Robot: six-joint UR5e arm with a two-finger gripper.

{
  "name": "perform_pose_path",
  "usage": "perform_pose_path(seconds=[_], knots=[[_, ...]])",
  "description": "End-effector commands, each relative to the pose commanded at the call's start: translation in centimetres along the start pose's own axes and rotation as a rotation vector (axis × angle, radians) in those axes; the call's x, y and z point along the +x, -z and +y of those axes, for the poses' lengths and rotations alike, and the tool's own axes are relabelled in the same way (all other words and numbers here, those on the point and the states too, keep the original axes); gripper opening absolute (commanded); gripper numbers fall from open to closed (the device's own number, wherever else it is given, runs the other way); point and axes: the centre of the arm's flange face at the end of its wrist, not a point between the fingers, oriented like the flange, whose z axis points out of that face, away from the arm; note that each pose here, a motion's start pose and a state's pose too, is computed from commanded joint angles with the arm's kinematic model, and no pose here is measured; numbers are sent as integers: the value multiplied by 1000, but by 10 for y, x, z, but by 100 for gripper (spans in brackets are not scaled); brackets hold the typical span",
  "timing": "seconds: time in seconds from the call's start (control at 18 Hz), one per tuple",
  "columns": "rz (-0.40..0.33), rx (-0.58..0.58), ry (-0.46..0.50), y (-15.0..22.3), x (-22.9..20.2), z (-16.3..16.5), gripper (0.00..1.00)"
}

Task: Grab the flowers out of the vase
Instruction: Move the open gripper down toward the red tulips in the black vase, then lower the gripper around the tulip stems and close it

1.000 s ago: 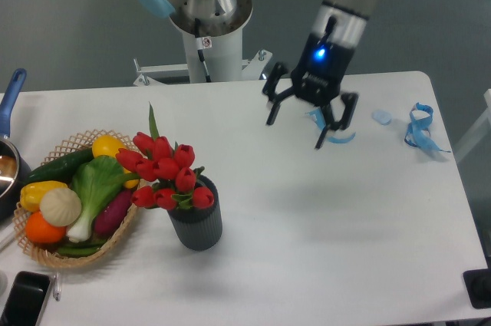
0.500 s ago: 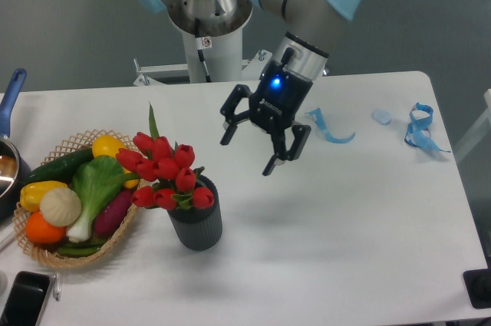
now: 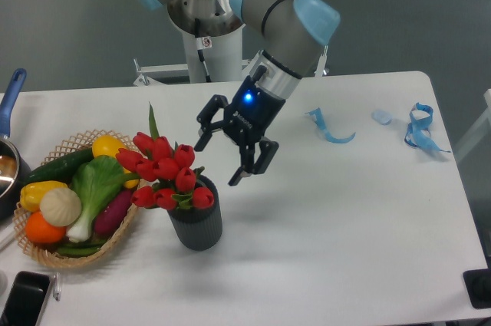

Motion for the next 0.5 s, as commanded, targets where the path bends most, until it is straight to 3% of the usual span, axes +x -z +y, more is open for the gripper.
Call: perform_pose_path(seconds=[0.5], knots=[[1, 14, 60, -17, -12, -15, 100]])
